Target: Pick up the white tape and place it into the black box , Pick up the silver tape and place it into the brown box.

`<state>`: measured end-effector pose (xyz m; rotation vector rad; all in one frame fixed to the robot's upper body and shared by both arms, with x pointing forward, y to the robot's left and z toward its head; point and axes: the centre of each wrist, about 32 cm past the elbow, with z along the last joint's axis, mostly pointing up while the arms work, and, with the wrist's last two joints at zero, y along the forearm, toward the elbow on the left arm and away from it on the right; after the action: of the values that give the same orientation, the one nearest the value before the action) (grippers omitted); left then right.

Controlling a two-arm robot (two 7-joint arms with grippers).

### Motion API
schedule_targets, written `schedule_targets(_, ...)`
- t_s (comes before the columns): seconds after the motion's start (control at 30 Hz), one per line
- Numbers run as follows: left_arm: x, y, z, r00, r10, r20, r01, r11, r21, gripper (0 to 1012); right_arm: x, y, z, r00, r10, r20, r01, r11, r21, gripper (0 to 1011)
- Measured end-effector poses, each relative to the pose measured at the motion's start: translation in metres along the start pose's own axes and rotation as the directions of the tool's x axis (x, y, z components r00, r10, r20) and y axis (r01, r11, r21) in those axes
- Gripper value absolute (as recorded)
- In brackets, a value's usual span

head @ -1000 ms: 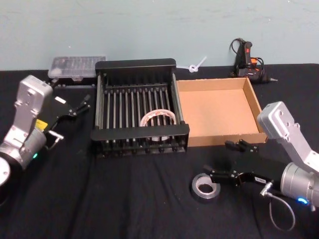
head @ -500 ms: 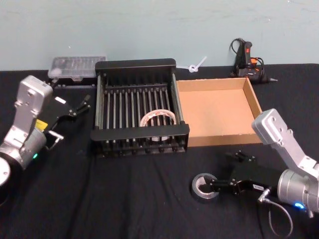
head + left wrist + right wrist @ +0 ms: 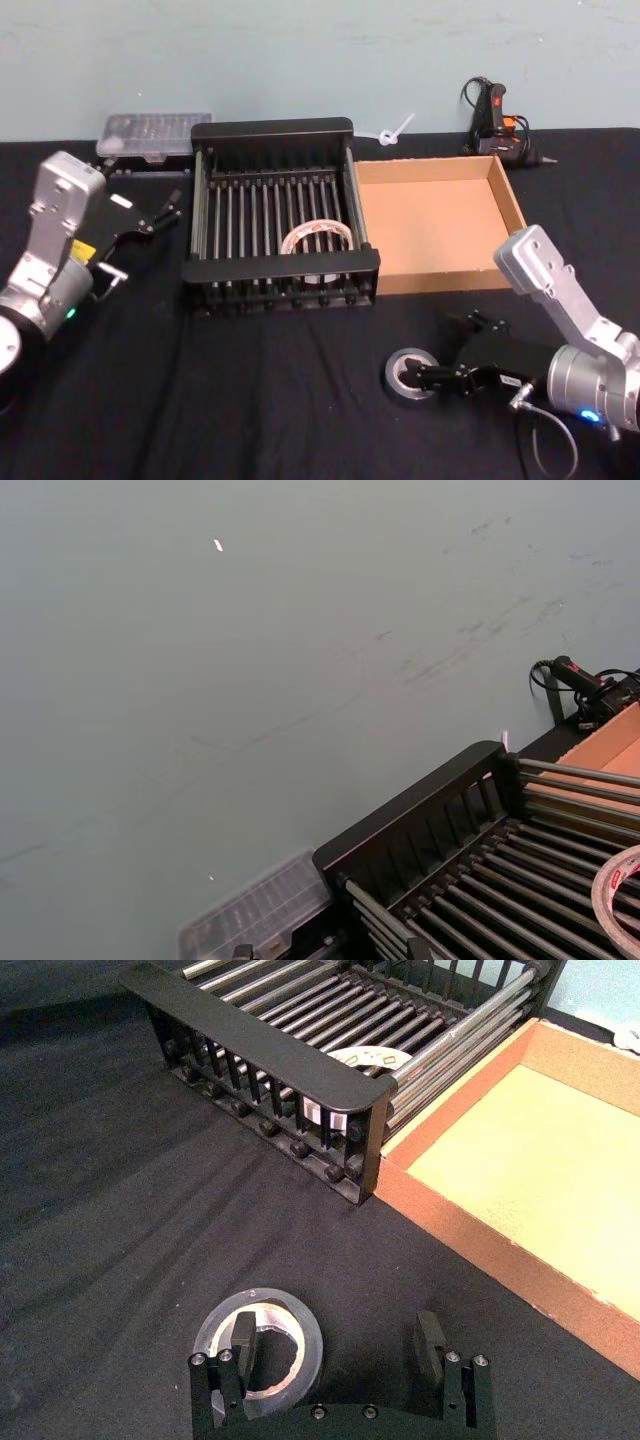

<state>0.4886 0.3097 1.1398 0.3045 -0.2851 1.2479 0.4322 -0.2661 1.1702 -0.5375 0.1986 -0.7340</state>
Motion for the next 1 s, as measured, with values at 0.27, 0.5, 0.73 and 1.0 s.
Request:
schedule_targets(0.27, 0.0000, 0.0000, 0.0000, 1.0000, 0.000, 0.000, 0.000, 1.0000, 0.000, 1001, 0.0003, 0.0031, -0.0004, 1.000, -0.001, -0.003, 0.001, 1.000, -0.007, 1002)
schedule_targets(0.5, 0.0000, 0.0000, 0.0000, 1.0000, 0.000, 0.000, 0.000, 1.0000, 0.000, 1001, 0.0006, 0.0055, -0.0005, 1.000, -0.001, -0.003, 0.001, 1.000, -0.013, 1002)
schedule_targets(0.73, 0.0000, 0.0000, 0.0000, 1.0000, 0.000, 0.000, 0.000, 1.0000, 0.000, 1001, 0.0013, 0.0072, -0.0014, 1.000, -0.003, -0.003, 0.002, 1.000, -0.022, 1003)
schedule_targets(1.0, 0.0000, 0.0000, 0.0000, 1.0000, 0.000, 0.000, 0.000, 1.0000, 0.000, 1002, 0.0012, 0.0080, -0.0025, 1.000, -0.003, -0.004, 0.003, 1.000, -0.028, 1002)
